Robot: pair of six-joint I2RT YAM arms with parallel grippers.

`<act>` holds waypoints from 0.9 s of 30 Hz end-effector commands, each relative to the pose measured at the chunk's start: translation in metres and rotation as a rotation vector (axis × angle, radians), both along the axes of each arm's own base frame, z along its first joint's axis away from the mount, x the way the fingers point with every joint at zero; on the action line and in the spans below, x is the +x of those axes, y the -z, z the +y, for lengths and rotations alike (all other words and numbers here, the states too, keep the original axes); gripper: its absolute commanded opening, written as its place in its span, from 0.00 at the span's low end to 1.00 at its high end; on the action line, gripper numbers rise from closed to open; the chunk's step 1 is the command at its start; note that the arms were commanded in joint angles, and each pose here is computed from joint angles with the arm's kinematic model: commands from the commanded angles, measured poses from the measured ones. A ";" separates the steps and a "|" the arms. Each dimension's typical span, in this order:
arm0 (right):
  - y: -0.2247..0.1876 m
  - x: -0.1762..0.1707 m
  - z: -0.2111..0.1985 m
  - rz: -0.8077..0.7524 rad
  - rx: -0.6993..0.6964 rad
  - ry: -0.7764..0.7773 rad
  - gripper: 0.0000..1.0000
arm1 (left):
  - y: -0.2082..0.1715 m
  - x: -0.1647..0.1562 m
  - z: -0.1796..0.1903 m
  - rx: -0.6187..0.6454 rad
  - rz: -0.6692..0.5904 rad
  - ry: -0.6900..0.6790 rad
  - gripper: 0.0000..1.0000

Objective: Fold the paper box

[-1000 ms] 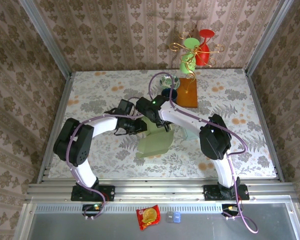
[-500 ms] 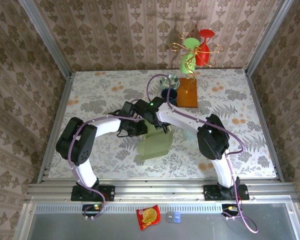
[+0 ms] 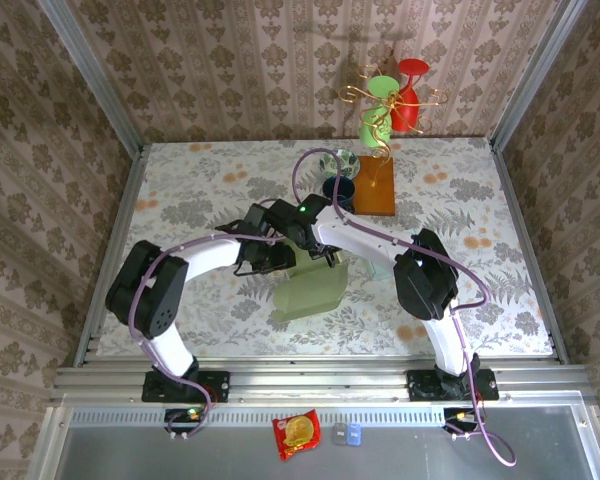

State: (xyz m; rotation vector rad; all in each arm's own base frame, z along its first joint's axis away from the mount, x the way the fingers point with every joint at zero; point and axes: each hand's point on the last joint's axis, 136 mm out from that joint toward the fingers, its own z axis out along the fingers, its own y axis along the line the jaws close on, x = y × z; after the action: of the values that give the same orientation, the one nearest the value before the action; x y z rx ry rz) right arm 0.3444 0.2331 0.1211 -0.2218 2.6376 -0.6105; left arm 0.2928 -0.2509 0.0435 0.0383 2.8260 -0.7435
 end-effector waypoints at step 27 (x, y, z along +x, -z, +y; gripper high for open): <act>0.008 -0.004 0.007 0.032 0.021 0.029 0.00 | -0.013 0.022 0.014 0.076 -0.096 -0.034 0.12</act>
State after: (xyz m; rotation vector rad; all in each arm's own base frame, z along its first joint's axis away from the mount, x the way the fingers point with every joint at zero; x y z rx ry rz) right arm 0.3417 0.2380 0.1140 -0.2138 2.6691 -0.5849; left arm 0.3120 -0.2436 0.0588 0.0473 2.7446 -0.6929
